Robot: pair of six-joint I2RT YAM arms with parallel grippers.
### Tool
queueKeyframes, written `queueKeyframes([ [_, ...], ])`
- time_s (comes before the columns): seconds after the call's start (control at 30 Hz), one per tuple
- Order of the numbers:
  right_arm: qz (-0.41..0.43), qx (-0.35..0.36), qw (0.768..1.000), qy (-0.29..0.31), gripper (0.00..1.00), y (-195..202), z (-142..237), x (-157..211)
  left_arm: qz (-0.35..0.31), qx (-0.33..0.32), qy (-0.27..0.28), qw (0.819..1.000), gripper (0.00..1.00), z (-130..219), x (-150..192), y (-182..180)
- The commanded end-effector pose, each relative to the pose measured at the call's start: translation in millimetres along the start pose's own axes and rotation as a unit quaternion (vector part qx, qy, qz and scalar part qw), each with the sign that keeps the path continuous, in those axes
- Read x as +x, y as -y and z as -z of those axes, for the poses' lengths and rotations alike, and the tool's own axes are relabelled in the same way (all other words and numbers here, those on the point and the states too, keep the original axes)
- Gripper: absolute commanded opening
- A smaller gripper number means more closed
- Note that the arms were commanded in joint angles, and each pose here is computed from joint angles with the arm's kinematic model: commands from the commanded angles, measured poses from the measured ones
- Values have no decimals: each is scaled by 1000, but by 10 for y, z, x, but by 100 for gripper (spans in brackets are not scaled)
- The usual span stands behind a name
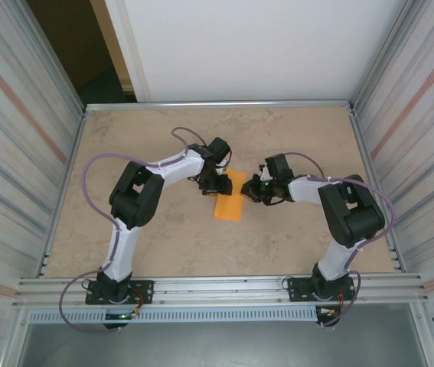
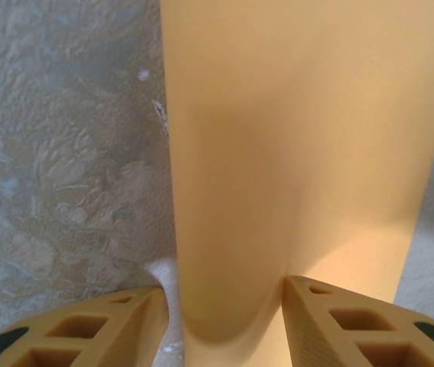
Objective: Fold a paper plane with a square sheet of paper (pick it up from the middle)
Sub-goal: Hold the square sheet of paper at the center of the table.
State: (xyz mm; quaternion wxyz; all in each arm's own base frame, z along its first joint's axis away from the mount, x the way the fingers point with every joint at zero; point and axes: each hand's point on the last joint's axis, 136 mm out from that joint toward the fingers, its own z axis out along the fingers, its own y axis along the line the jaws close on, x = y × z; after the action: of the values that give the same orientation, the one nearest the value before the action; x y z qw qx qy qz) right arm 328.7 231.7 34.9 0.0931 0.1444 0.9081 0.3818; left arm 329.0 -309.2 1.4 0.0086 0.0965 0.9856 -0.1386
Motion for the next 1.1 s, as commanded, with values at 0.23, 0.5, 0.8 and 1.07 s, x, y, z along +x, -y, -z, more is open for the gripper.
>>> queueKeyframes([
  [0.23,-17,-1,999,-37,7,34,-173,66,19,-98,-148,984,49,-999,831,-631],
  [0.5,-48,38,996,-57,6,313,-229,141,26,-89,-149,984,48,-985,850,-619],
  [0.8,-22,108,989,-95,4,684,-274,249,58,-13,-33,998,49,-146,246,-261],
  [1.07,35,122,981,-143,3,675,-369,193,83,81,110,987,52,812,-266,-109],
])
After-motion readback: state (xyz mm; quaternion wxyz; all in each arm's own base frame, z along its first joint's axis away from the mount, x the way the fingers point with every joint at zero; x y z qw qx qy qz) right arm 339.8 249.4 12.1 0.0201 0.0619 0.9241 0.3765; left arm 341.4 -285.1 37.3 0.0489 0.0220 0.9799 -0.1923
